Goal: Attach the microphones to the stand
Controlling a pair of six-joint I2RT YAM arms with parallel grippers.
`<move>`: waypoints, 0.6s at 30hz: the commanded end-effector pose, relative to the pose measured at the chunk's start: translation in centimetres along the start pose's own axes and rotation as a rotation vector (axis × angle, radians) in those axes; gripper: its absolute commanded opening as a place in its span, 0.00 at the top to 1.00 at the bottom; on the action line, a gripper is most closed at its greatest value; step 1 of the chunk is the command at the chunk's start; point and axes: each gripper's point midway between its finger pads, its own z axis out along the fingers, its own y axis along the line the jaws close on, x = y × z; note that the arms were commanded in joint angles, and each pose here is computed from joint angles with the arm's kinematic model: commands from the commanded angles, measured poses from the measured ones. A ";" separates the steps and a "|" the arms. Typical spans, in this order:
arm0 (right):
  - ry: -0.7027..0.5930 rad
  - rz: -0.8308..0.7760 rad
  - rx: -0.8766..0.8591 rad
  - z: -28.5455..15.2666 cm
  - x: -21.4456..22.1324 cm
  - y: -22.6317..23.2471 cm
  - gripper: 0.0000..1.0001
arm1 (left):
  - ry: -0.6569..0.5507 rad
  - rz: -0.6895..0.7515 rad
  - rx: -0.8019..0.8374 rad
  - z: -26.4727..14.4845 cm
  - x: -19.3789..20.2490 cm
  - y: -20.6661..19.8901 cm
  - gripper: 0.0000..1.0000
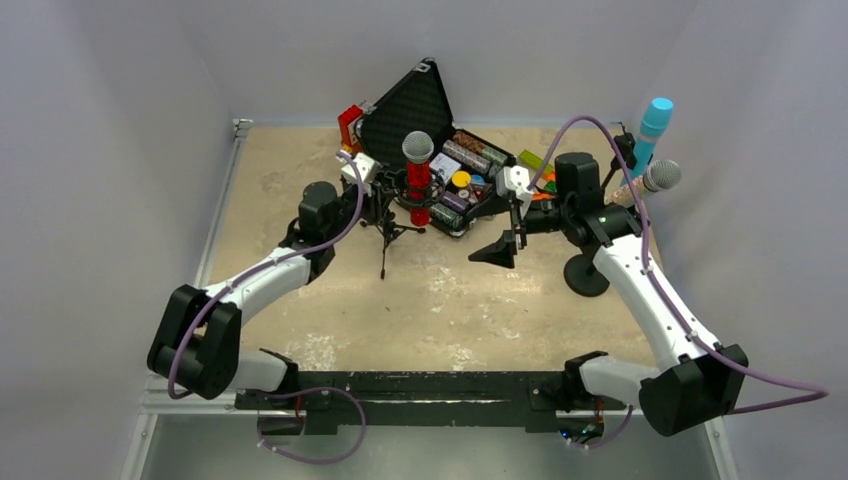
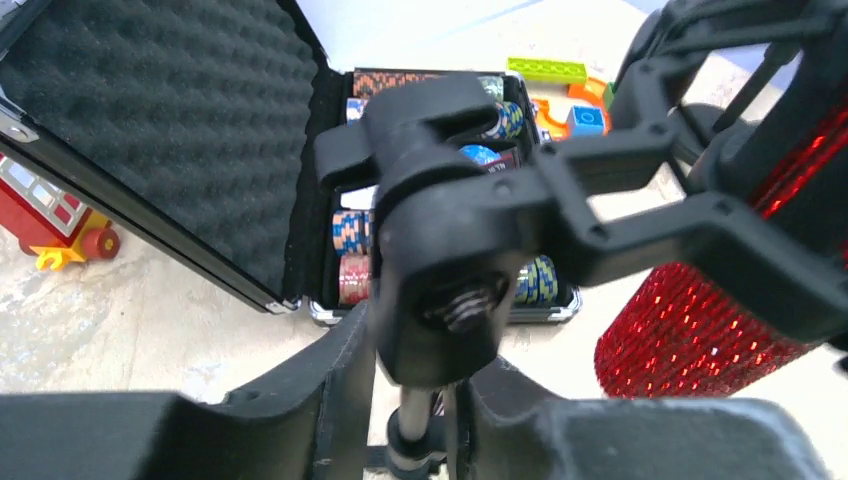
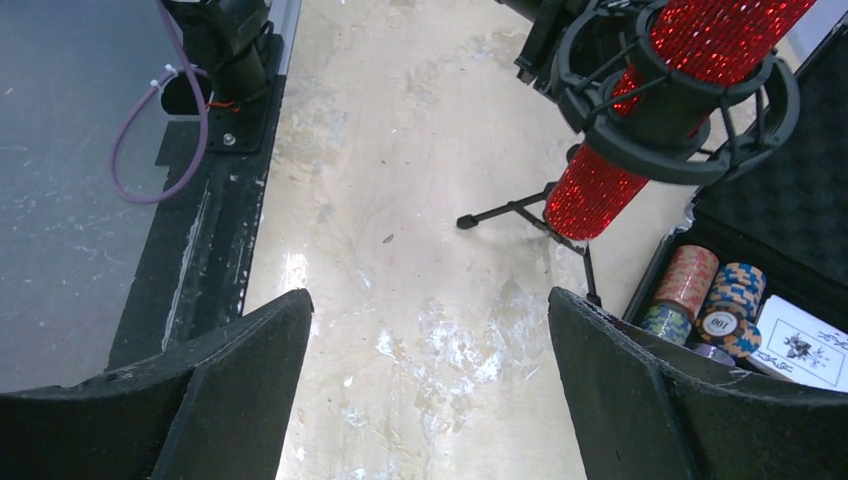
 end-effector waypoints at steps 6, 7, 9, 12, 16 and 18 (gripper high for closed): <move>-0.033 -0.033 -0.040 0.0 -0.1 1.2 0.09 | -0.162 0.024 -0.019 -1.7 -5.0 0.2 1.00; -0.032 -0.033 -0.040 0.0 0.0 1.3 0.09 | -0.164 0.015 -0.048 -2.2 -5.4 0.6 1.00; -0.034 -0.034 -0.044 0.0 0.2 1.5 0.09 | -0.150 -0.006 -0.123 -3.5 -5.7 2.0 1.00; -0.039 -0.037 -0.050 0.0 0.5 1.8 0.09 | -0.158 -0.027 -0.266 -5.7 -6.7 5.1 1.00; -0.045 -0.031 -0.069 0.1 0.8 2.1 0.09 | -0.174 -0.055 -0.465 -7.9 -8.2 10.1 1.00; -0.045 -0.033 -0.073 0.1 0.8 2.2 0.09 | -0.200 -0.069 -0.547 -8.6 -9.2 13.0 1.00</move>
